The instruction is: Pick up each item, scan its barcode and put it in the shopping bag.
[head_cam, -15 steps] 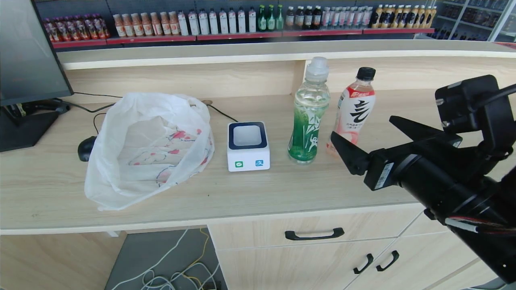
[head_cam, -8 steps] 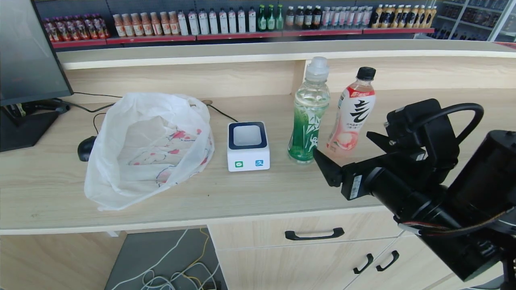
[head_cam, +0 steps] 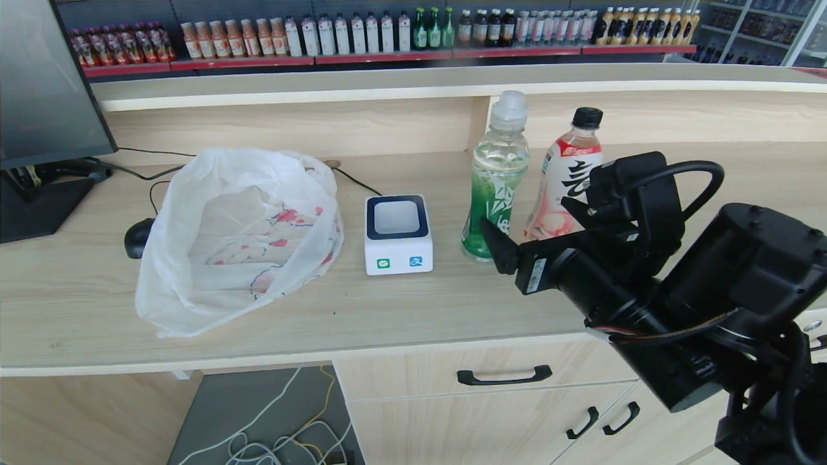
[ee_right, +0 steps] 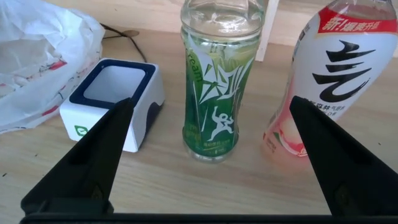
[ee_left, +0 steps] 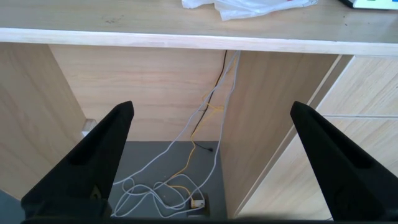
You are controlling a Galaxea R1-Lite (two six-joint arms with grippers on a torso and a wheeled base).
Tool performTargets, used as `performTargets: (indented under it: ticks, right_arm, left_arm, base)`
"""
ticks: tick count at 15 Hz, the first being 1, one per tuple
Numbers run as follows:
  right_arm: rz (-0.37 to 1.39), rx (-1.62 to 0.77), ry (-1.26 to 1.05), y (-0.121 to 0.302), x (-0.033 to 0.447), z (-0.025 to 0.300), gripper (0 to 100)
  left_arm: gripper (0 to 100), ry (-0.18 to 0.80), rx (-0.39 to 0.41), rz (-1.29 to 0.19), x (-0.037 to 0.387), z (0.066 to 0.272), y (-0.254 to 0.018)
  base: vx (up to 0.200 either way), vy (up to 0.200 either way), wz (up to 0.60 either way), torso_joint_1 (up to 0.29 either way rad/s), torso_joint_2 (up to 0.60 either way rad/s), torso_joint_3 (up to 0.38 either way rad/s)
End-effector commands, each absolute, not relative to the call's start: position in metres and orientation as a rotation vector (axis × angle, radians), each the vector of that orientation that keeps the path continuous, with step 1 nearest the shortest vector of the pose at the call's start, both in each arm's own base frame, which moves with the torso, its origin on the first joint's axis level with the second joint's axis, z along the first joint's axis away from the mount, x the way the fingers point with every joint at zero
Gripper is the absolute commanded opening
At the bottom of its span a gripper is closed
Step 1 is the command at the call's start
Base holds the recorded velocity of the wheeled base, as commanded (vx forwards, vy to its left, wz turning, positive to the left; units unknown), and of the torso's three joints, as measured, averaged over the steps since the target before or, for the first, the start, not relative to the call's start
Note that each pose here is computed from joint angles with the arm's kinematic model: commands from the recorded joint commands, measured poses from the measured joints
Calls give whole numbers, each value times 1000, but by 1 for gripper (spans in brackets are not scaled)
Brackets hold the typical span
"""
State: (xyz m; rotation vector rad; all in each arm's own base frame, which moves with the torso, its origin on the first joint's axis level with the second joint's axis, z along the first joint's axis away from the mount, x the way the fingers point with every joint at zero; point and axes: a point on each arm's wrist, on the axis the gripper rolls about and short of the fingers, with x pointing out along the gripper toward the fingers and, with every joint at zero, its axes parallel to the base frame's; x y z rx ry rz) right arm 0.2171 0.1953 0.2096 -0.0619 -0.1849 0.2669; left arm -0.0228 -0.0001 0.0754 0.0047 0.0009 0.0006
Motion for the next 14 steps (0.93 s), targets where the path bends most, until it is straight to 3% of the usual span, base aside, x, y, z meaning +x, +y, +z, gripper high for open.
performTargets:
  ticks: [1,8,14]
  right_arm:
    - [257,-74,-176,200,227,205,100]
    - [207,-80,-181,191,249,205,100]
    - [215,-73,-188,208,268,201,100]
  left_arm:
    - [100,2,5,2,-23,76,0]
    - [100,0,5,2,-23,75,0]
    - [100,0,5,2,-23,75,0]
  base:
    - [0,0,0,0,0,0]
    - [0,0,0,0,0,0]
    - [0,0,0,0,0,0]
